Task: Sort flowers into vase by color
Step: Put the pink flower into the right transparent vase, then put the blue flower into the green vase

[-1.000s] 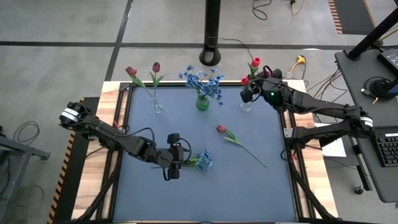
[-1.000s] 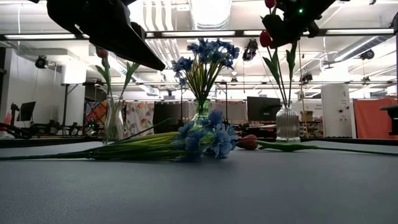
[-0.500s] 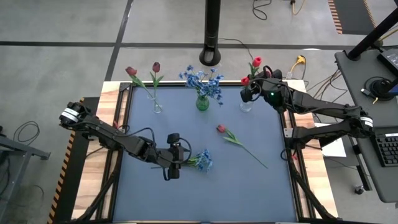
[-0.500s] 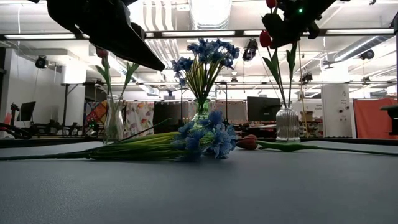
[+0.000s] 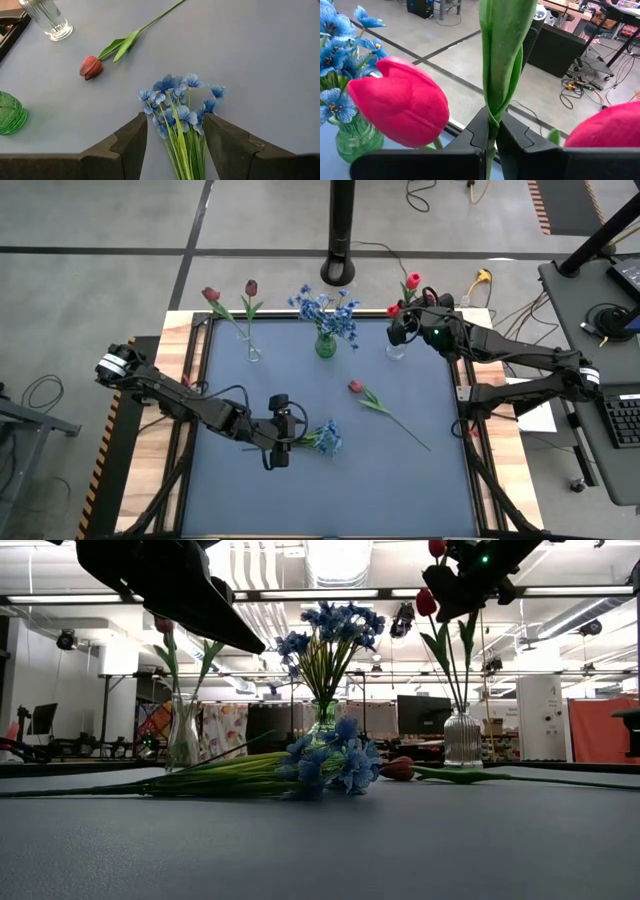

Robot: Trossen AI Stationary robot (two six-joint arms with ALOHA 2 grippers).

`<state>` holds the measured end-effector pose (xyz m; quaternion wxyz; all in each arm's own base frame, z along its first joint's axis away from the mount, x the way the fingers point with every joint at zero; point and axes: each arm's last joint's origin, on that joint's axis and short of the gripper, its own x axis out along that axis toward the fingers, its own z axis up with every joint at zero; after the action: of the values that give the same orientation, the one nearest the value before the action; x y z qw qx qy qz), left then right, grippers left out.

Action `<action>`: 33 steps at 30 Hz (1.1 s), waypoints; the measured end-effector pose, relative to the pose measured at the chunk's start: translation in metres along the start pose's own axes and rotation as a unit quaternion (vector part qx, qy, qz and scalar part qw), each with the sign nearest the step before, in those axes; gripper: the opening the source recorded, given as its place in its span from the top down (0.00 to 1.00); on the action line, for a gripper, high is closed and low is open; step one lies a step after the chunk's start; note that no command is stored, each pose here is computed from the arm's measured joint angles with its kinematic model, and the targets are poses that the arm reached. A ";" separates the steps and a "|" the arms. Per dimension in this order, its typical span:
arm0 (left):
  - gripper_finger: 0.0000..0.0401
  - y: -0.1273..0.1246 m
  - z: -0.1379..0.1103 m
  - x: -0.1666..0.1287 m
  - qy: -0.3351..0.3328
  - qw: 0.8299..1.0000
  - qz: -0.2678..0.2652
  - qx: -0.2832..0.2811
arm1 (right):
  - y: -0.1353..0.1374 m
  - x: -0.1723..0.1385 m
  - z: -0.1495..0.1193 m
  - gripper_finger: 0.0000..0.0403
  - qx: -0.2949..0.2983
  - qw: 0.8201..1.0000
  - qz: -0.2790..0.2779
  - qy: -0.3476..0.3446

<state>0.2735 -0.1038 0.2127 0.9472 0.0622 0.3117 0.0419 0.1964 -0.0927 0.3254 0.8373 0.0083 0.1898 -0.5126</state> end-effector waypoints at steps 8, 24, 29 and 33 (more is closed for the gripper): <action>0.56 0.000 0.000 0.000 0.000 1.000 0.000 0.000 | 0.000 0.000 0.000 0.93 -0.001 1.000 0.000 0.001; 0.56 0.000 -0.002 0.000 0.004 1.000 0.000 -0.015 | -0.001 -0.010 0.001 0.61 0.023 1.000 0.015 -0.007; 0.56 0.002 -0.012 0.000 0.052 0.998 0.011 -0.044 | -0.003 -0.022 0.008 0.56 0.035 0.999 0.037 -0.012; 0.56 0.001 -0.019 -0.002 0.081 0.994 0.018 -0.067 | -0.008 -0.032 0.021 0.54 0.036 0.998 0.041 -0.004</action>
<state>0.2607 -0.1009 0.1991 0.9200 0.0005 0.3826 0.0849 0.1830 -0.0735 0.3564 0.8578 0.0444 0.1668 -0.4842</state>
